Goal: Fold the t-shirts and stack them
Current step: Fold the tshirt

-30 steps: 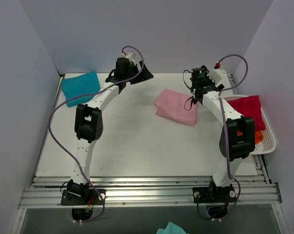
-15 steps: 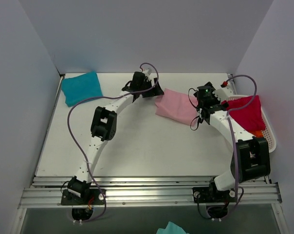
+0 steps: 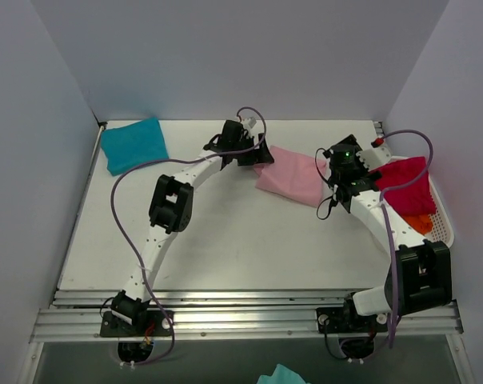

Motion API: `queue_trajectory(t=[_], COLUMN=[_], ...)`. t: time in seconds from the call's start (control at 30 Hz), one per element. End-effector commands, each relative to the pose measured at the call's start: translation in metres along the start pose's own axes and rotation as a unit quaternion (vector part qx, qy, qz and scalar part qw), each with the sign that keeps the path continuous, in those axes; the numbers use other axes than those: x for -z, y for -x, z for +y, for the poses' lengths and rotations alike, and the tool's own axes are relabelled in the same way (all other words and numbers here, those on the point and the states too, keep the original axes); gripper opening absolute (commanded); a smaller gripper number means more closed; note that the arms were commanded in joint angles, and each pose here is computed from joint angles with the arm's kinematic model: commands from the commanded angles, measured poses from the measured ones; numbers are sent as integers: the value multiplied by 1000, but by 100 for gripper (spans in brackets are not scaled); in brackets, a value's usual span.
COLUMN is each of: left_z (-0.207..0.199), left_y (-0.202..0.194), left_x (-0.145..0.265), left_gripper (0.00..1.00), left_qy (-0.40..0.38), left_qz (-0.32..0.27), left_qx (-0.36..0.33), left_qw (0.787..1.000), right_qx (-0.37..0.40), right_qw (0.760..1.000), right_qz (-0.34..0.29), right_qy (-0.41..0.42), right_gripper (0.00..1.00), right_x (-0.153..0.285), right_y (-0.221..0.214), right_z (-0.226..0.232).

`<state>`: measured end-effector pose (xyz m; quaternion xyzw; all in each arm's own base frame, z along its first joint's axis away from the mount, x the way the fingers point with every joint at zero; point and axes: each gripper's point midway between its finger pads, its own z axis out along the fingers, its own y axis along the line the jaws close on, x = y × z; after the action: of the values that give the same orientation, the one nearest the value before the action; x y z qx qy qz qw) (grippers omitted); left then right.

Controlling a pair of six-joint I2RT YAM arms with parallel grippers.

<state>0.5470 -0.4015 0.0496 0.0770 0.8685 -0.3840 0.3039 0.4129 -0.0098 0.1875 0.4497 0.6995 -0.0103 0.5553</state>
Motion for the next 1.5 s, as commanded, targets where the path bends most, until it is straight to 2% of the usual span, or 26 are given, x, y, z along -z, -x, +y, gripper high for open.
queue_trajectory(t=[0.0,0.3,0.57,0.6,0.67,0.7,0.73,1.03,1.17,1.27,1.47], left_z=[30,20,4,3,1,1,1,0,-15,-9,41], left_y=[-56,-80,-87,-88,-89,-89,-87,-87,-36,4,63], left_x=[7,-13,-22,-23,-25,-25,-25,-18,28,64,123], left_gripper=[94,94,95,83,49,13,4,2,2,2,2], left_qy=[42,39,27,25,25,28,30,34,53,67,98], left_qz=[88,123,131,132,133,133,131,137,88,51,13], left_qx=[49,51,50,50,50,52,51,43,1,-14,10], left_qw=[994,990,990,990,990,989,990,989,995,996,995], right_qx=[-12,-26,-52,-54,-58,-61,-62,-78,-81,-84,-88], right_qw=[1000,1000,998,998,998,997,997,995,994,993,992], right_qz=[-8,-7,-16,-17,-20,-20,-20,-20,-8,-2,13], right_qy=[-1,9,25,27,31,34,35,55,68,77,92], right_gripper=[100,100,100,100,100,100,100,99,98,98,98], right_x=[-5,-4,4,5,9,10,11,17,17,17,18], right_y=[3,7,27,30,33,35,35,42,38,36,30], right_z=[-1,-5,-7,-8,-9,-9,-11,-10,-5,0,5])
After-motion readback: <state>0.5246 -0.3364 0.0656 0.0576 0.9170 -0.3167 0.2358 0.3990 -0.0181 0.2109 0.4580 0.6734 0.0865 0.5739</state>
